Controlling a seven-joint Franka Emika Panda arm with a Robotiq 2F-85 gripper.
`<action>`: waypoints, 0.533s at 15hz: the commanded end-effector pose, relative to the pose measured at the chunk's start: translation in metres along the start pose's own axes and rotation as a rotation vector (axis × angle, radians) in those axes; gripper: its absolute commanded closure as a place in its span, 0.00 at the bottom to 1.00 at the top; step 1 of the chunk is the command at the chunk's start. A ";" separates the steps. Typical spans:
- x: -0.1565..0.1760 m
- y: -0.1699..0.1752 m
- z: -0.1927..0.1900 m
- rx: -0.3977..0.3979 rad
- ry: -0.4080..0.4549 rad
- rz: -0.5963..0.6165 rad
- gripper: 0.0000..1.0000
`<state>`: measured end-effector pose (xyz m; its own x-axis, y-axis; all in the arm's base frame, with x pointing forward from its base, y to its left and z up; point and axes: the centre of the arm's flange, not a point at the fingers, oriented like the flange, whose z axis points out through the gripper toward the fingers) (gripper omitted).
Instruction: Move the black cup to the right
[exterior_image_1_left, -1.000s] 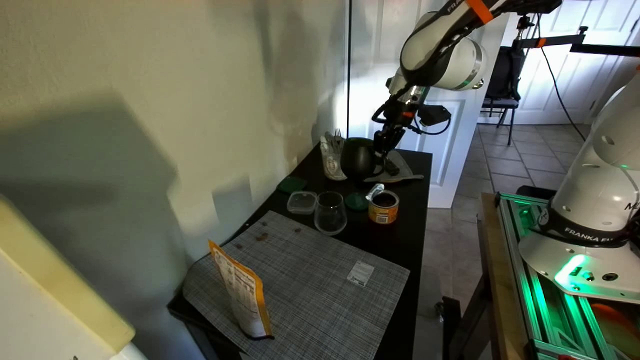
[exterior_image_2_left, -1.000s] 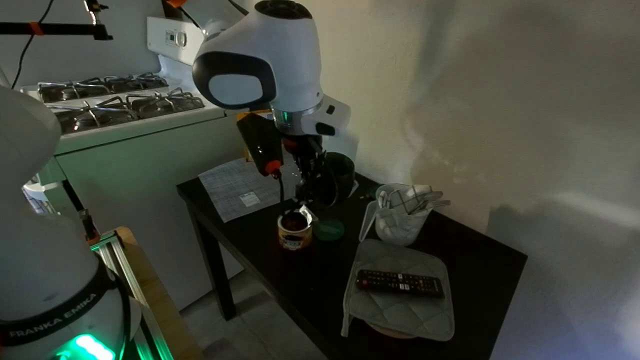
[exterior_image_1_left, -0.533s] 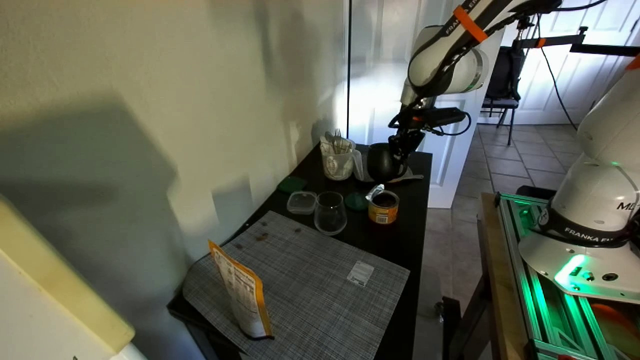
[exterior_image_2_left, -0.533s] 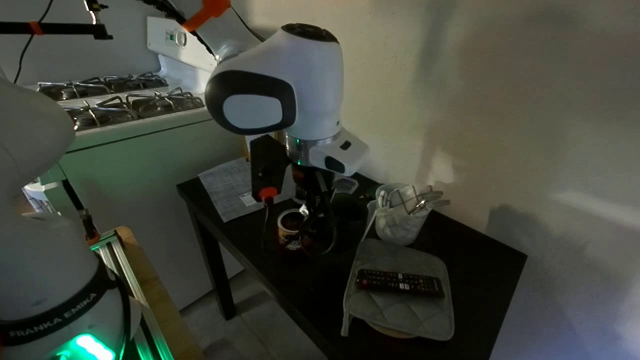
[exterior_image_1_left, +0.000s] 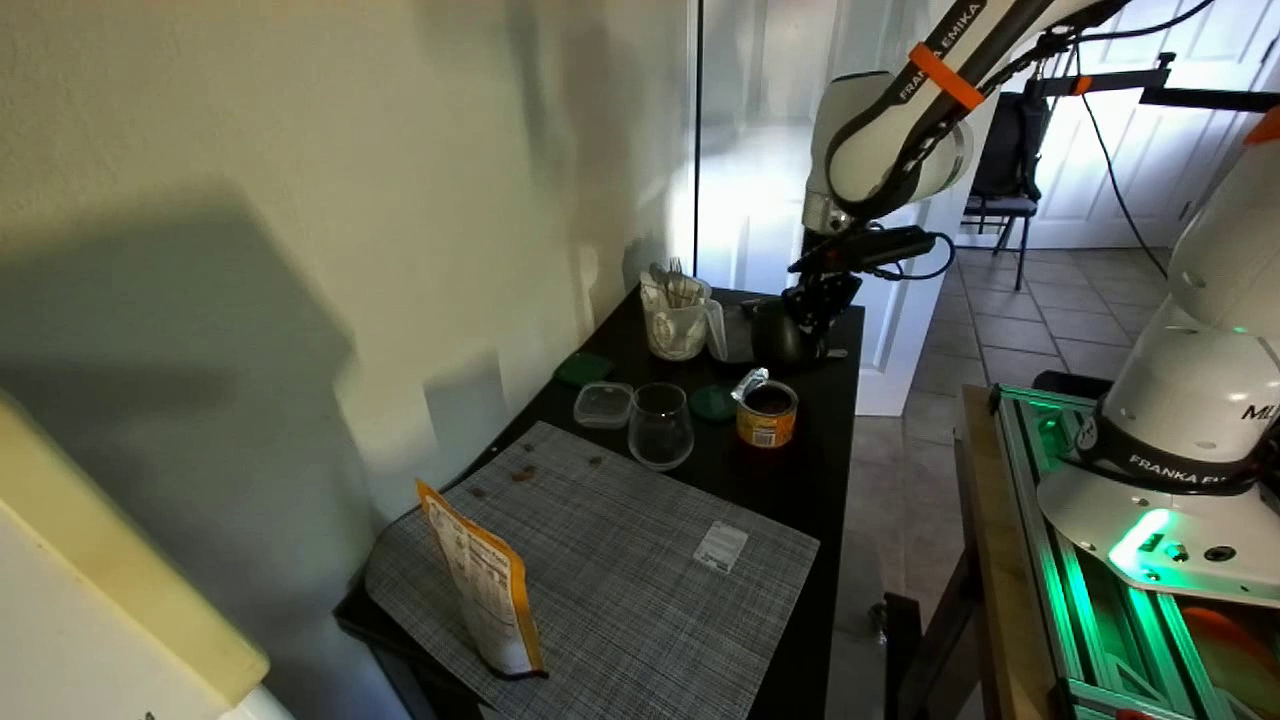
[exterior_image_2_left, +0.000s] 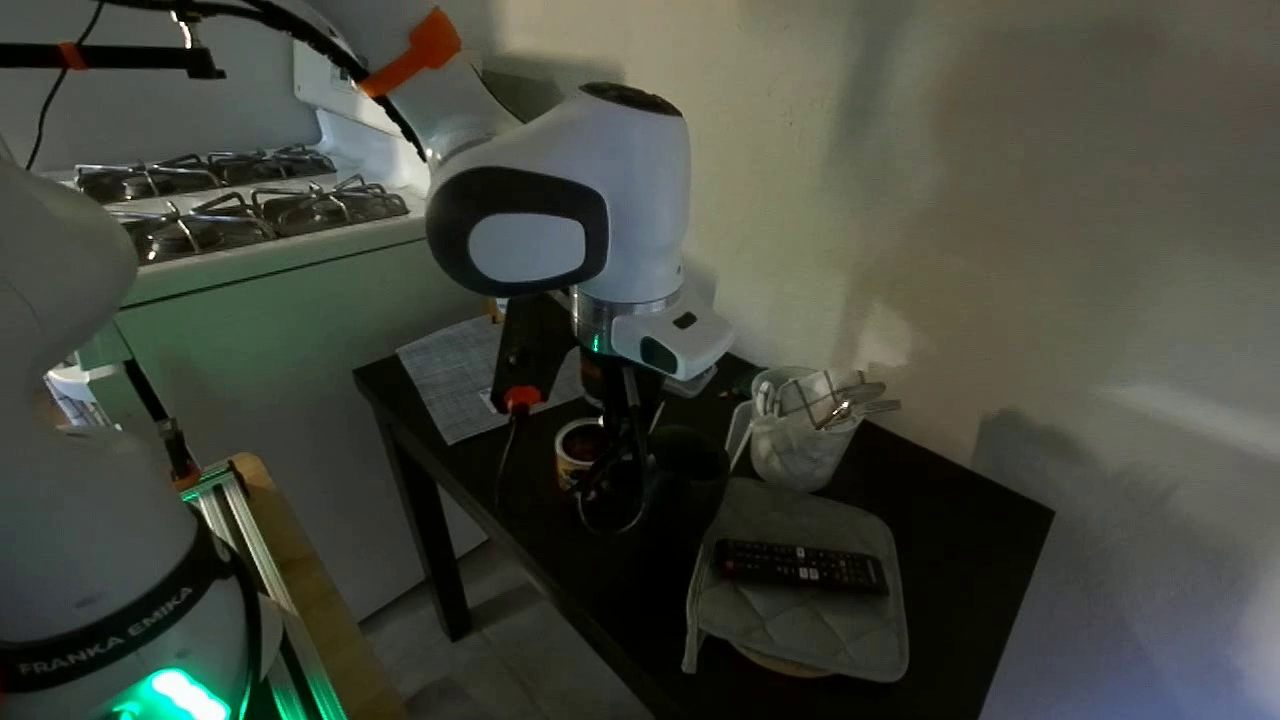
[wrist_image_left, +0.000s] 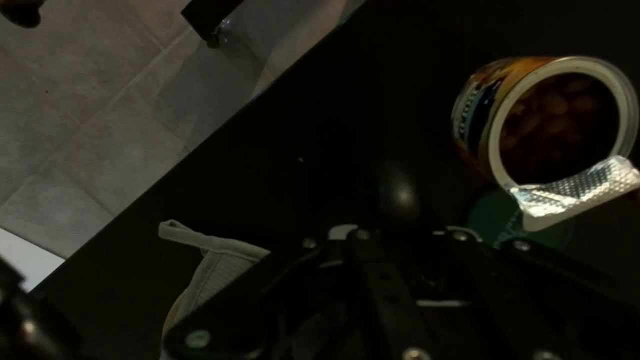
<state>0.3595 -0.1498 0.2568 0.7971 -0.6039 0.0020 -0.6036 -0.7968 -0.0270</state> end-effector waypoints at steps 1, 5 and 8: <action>0.002 -0.017 0.012 -0.070 0.033 0.038 0.95; 0.004 -0.031 0.024 -0.110 0.114 0.046 0.95; 0.006 -0.042 0.031 -0.107 0.158 0.035 0.95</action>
<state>0.3781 -0.1261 0.2365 0.7789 -0.6186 0.1034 -0.6262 -0.7760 0.0749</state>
